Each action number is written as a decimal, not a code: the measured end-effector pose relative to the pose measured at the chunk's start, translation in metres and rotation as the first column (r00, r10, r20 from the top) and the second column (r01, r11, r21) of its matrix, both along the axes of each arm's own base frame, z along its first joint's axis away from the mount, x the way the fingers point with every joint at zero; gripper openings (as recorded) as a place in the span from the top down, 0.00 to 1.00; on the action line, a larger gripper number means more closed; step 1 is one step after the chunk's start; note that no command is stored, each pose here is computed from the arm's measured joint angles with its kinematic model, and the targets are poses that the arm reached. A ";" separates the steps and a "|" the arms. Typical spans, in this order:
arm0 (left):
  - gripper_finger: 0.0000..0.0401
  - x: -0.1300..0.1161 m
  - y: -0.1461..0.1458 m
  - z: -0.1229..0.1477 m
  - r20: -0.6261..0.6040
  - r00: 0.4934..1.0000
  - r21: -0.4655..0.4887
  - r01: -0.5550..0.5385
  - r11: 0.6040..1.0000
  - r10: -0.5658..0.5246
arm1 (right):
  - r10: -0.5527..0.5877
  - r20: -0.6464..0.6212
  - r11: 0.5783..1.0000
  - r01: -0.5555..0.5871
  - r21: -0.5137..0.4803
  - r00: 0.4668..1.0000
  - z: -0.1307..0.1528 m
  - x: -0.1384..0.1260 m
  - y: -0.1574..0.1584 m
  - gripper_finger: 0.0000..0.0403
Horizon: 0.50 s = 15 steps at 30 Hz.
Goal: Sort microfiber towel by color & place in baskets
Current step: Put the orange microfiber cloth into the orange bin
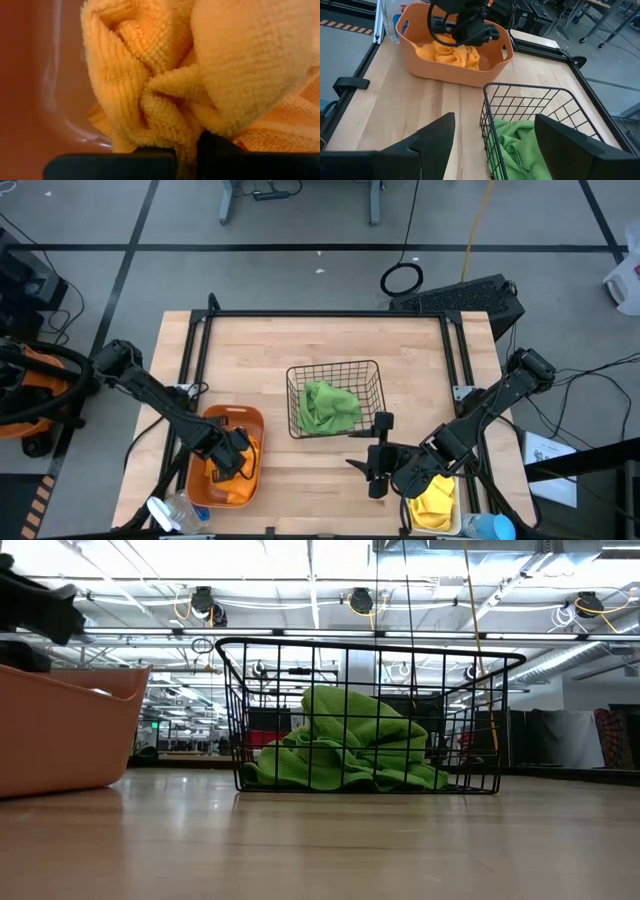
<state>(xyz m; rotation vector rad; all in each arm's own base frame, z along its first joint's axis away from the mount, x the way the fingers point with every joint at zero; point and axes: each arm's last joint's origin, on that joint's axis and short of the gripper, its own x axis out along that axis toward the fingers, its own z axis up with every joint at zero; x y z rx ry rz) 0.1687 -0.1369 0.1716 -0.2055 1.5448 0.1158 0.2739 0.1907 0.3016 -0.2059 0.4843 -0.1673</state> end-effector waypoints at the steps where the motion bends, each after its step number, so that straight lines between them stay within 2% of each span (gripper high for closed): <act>1: 0.95 0.000 0.000 0.002 -0.004 1.000 0.003 -0.009 1.000 0.009 | -0.001 -0.002 1.000 0.001 0.000 1.000 0.000 0.000 0.000 0.34; 4: 0.87 0.002 0.000 0.012 0.001 0.998 0.000 -0.061 0.998 0.061 | -0.001 -0.006 1.000 0.001 -0.002 1.000 -0.001 0.000 0.000 0.34; 8: 0.71 0.004 -0.001 0.026 0.019 0.992 -0.015 -0.126 0.992 0.126 | 0.001 -0.008 1.000 -0.001 -0.007 1.000 -0.001 0.000 0.000 0.34; 15: 0.43 0.005 -0.004 0.048 -0.016 0.992 -0.033 -0.129 0.991 0.129 | 0.002 -0.033 1.000 -0.003 -0.027 0.999 -0.003 -0.002 -0.001 0.34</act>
